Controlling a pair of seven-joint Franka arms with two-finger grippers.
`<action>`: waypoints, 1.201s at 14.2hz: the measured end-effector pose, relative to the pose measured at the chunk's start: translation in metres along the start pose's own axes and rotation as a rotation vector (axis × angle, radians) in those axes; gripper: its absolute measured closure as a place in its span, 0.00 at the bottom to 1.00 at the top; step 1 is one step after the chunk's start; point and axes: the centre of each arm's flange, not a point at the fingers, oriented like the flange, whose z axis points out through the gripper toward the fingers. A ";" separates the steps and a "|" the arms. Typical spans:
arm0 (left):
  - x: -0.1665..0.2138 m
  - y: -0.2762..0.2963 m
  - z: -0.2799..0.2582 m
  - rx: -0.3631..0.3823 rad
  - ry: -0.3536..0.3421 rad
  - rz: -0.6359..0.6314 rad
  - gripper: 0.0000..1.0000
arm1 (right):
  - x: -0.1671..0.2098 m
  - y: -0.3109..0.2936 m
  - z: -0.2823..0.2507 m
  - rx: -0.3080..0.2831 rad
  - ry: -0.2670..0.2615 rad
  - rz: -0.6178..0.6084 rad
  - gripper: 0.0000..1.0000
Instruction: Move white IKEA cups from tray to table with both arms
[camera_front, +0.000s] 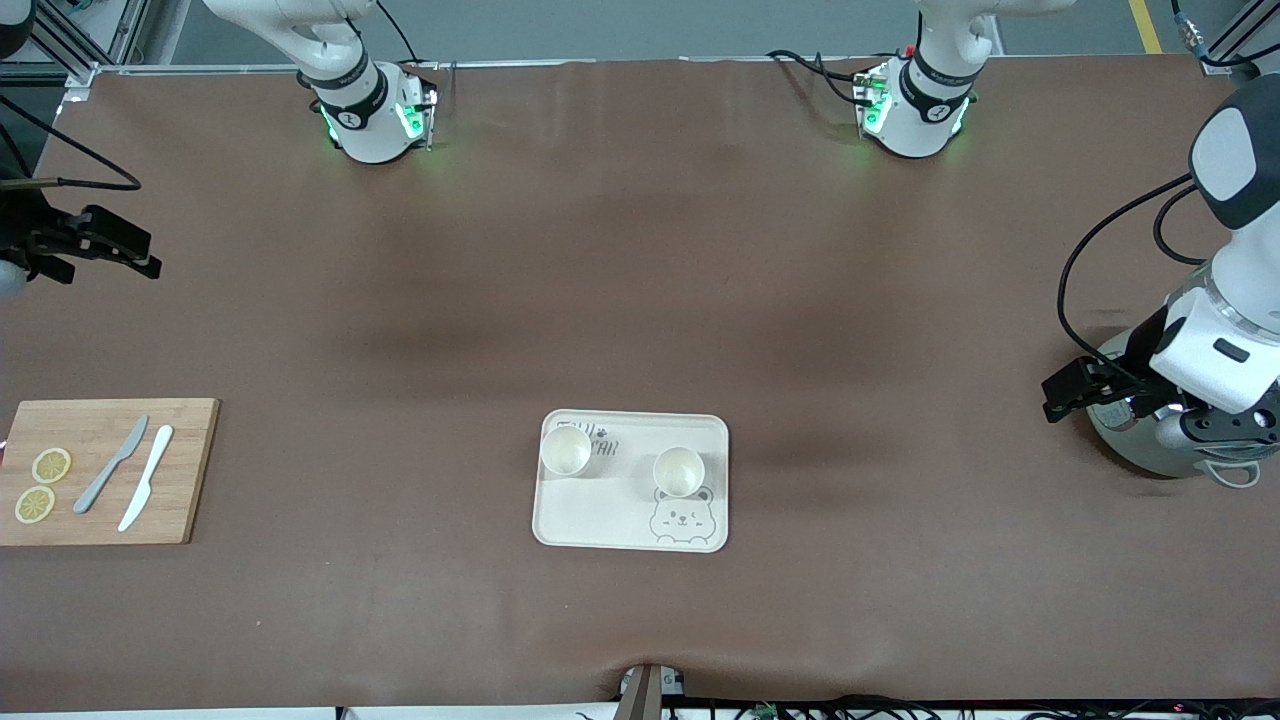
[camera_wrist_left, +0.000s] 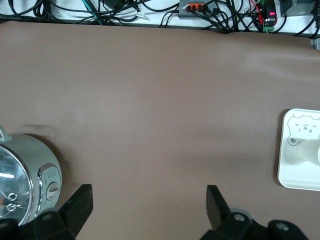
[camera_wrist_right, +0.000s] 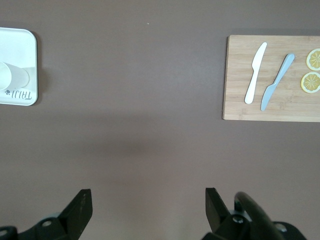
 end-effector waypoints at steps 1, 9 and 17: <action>0.000 0.000 0.000 0.000 0.000 0.000 0.00 | 0.001 0.000 0.002 0.000 -0.005 0.000 0.00; -0.001 0.002 0.004 0.001 -0.009 0.003 0.00 | 0.001 0.002 0.009 0.003 -0.036 0.004 0.00; -0.007 0.008 0.012 0.005 -0.061 0.013 0.00 | 0.014 0.003 0.034 0.004 -0.081 0.006 0.00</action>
